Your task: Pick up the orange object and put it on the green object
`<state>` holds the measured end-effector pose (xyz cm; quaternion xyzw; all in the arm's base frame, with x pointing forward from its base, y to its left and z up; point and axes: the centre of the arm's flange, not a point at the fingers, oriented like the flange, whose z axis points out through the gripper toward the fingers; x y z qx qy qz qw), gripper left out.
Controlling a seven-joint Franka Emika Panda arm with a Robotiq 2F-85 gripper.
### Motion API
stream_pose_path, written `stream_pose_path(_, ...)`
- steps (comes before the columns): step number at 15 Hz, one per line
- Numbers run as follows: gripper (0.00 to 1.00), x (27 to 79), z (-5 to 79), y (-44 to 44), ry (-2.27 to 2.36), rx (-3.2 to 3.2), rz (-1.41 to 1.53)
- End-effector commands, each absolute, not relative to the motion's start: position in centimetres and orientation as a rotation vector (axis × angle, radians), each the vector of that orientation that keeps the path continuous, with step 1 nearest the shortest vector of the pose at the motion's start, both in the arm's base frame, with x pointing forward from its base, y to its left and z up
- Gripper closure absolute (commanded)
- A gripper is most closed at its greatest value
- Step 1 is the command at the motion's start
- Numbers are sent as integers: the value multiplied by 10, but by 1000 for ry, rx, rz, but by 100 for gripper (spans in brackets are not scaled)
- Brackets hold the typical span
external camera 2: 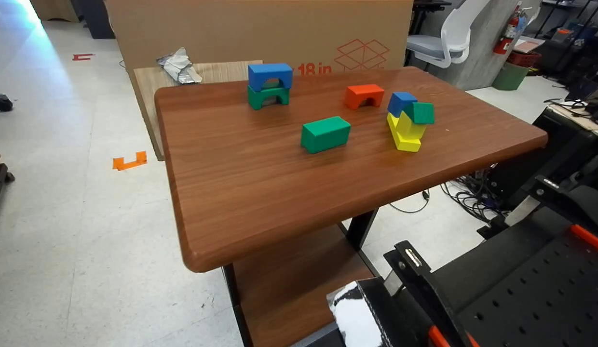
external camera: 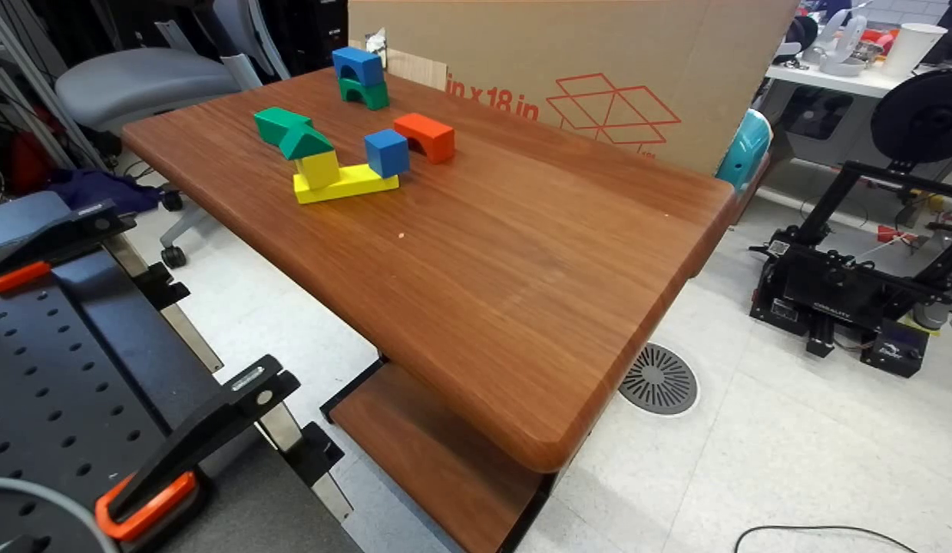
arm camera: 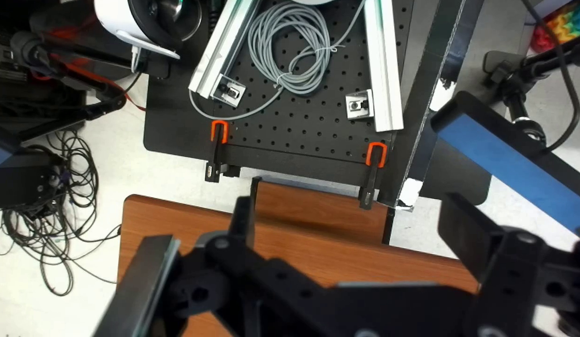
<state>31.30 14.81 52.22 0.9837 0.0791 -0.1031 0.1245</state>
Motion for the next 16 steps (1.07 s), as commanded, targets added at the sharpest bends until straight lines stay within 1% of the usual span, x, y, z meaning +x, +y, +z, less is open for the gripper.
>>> stream_pose_path(1, 0, 347, 512, 142, 241, 2906, -245)
stream_pose_path(7, 0, 419, 485, 92, 257, 3004, -180)
stream_pose_path(12, 0, 491, 447, 38, 178, 3110, -159)
stream_pose_path(16, 0, 539, 408, 23, 101, 3141, -73)
